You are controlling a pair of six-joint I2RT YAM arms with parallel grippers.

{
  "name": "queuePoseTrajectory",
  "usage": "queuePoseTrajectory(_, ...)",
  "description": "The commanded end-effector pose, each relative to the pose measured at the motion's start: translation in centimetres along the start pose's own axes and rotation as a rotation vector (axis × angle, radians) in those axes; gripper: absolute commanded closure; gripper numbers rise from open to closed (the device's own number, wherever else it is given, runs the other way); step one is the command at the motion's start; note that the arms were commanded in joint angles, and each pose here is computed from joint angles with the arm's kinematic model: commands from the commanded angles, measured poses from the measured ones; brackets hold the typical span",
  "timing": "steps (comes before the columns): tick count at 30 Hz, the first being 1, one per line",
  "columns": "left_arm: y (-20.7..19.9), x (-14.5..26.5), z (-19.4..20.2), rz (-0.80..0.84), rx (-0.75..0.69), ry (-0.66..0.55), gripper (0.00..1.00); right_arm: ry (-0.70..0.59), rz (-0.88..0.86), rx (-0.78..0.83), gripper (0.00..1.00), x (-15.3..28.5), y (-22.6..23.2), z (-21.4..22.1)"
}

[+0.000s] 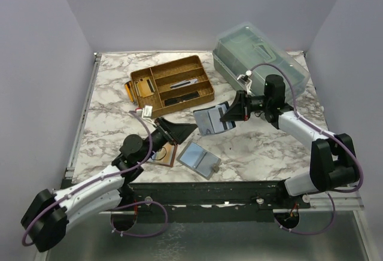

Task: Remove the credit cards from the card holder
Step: Remove the credit card from the card holder.

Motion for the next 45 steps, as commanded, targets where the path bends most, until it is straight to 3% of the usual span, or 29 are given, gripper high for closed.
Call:
queuePoseTrajectory(1,-1.1,-1.8,1.0,0.143,0.027,0.112,0.14,0.022,-0.081,0.021,1.0,0.1,0.4,0.1)
queuePoseTrajectory(8,-0.4,-4.7,1.0,0.143,0.028,0.158,0.17,0.024,-0.09,0.022,1.0,0.1,0.5,0.1)
queuePoseTrajectory(21,1.5,-6.5,1.6,0.134,0.069,0.196,0.28,0.029,-0.102,0.008,1.0,0.1,0.5,0.2)
queuePoseTrajectory(29,1.4,-7.4,1.8,0.209,0.093,0.23,0.45,0.03,-0.105,0.002,1.0,0.1,0.4,0.2)
queuePoseTrajectory(42,2.5,-7.9,2.4,0.222,0.145,0.233,0.51,0.034,-0.112,-0.01,1.0,0.1,0.4,0.3)
queuePoseTrajectory(45,2.6,-8.3,2.5,0.221,0.148,0.244,0.56,0.036,-0.116,-0.014,1.0,0.1,0.3,0.3)
Point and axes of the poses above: each gripper's point midway between its finger pads, its own x axis back along the fingers, its own y axis along the line the jaws close on, z = x × y, the point moved 8 cm from there along x, back along the fingers, and after that the axes turned 5 degrees about x, right-handed, at the moved point
